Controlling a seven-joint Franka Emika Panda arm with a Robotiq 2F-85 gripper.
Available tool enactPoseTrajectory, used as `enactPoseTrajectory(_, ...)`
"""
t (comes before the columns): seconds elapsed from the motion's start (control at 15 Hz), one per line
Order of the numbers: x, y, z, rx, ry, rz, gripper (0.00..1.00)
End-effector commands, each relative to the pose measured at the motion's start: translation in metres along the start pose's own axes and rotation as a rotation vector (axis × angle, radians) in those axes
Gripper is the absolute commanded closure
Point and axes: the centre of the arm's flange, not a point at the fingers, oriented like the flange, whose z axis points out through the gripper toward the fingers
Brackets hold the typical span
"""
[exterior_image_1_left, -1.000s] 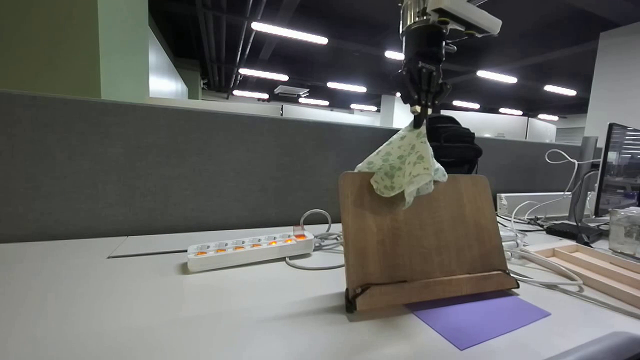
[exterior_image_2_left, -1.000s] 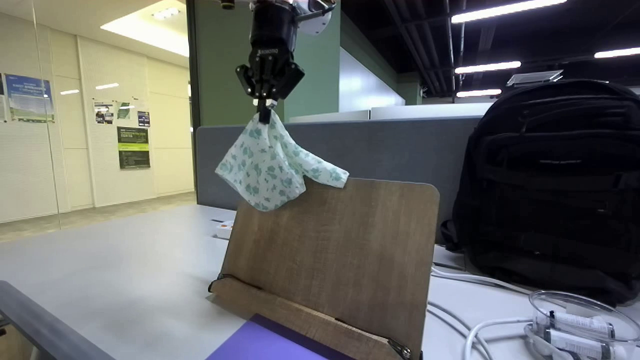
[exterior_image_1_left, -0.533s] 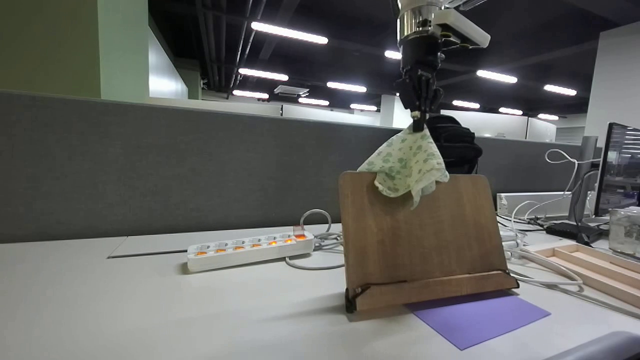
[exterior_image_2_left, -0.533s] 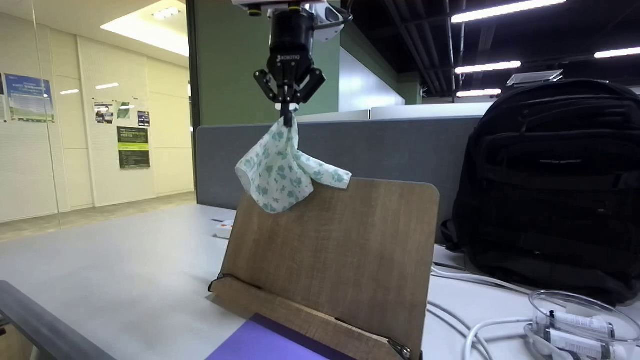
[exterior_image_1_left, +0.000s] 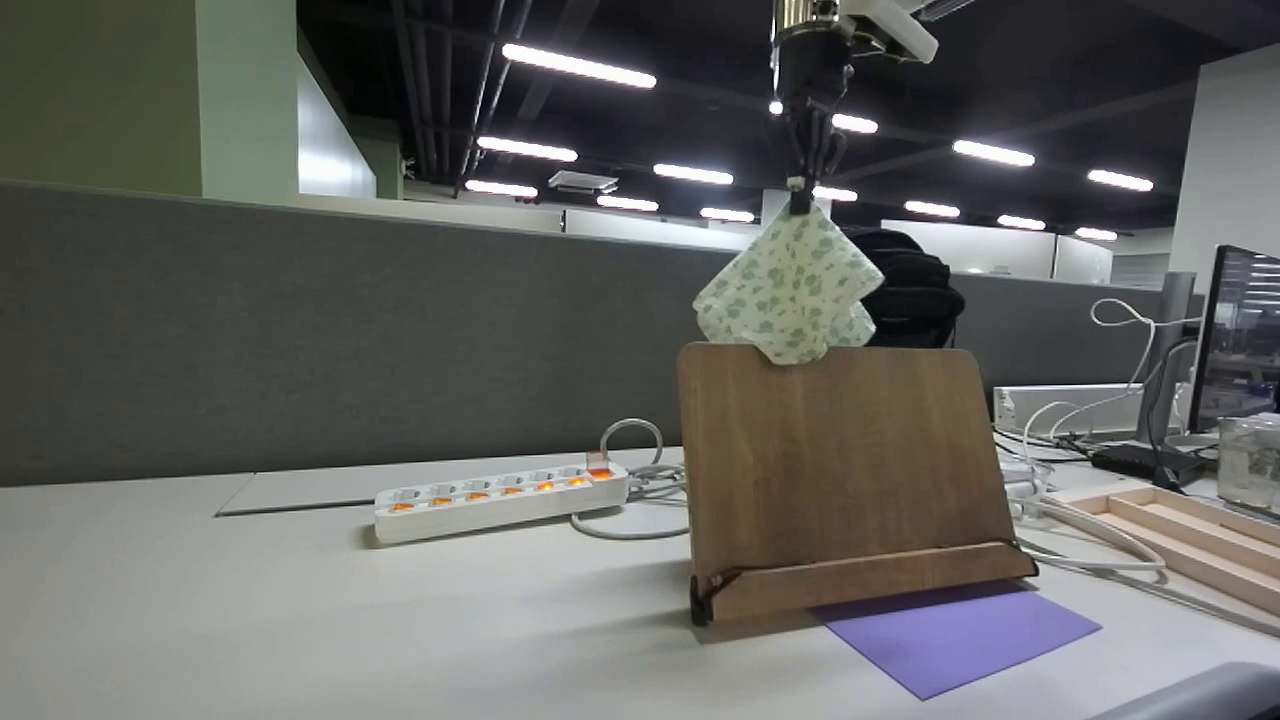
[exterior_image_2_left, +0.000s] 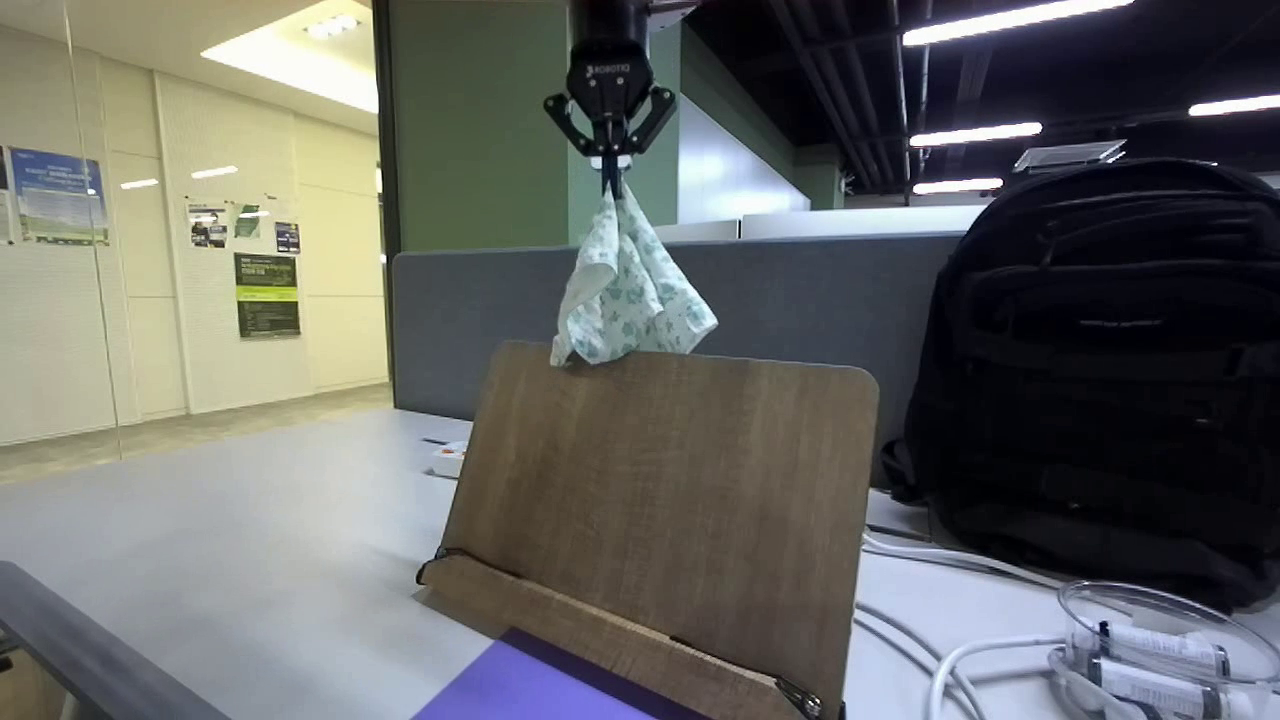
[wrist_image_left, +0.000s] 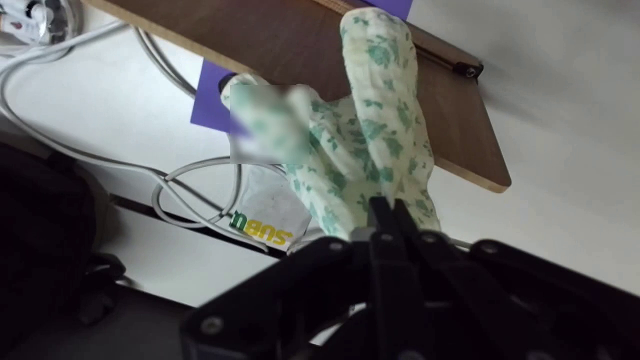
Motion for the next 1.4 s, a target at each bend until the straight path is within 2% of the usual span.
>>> enactPoseTrajectory(0.0, 0.016, 0.011, -0.013, -0.003, -0.008, -0.071, 1.0)
enactPoseTrajectory(0.4, -0.006, 0.01, 0.018, 0.072, -0.101, -0.172, 1.0)
enactPoseTrajectory(0.87, -0.032, 0.016, 0.05, 0.115, -0.205, -0.178, 1.0)
enactPoseTrajectory(0.93, -0.035, 0.016, 0.055, 0.118, -0.218, -0.176, 0.76)
enactPoseTrajectory(1.0, -0.037, 0.015, 0.059, 0.119, -0.23, -0.174, 0.73)
enactPoseTrajectory(1.33, -0.044, 0.009, 0.067, 0.137, -0.26, -0.167, 0.4)
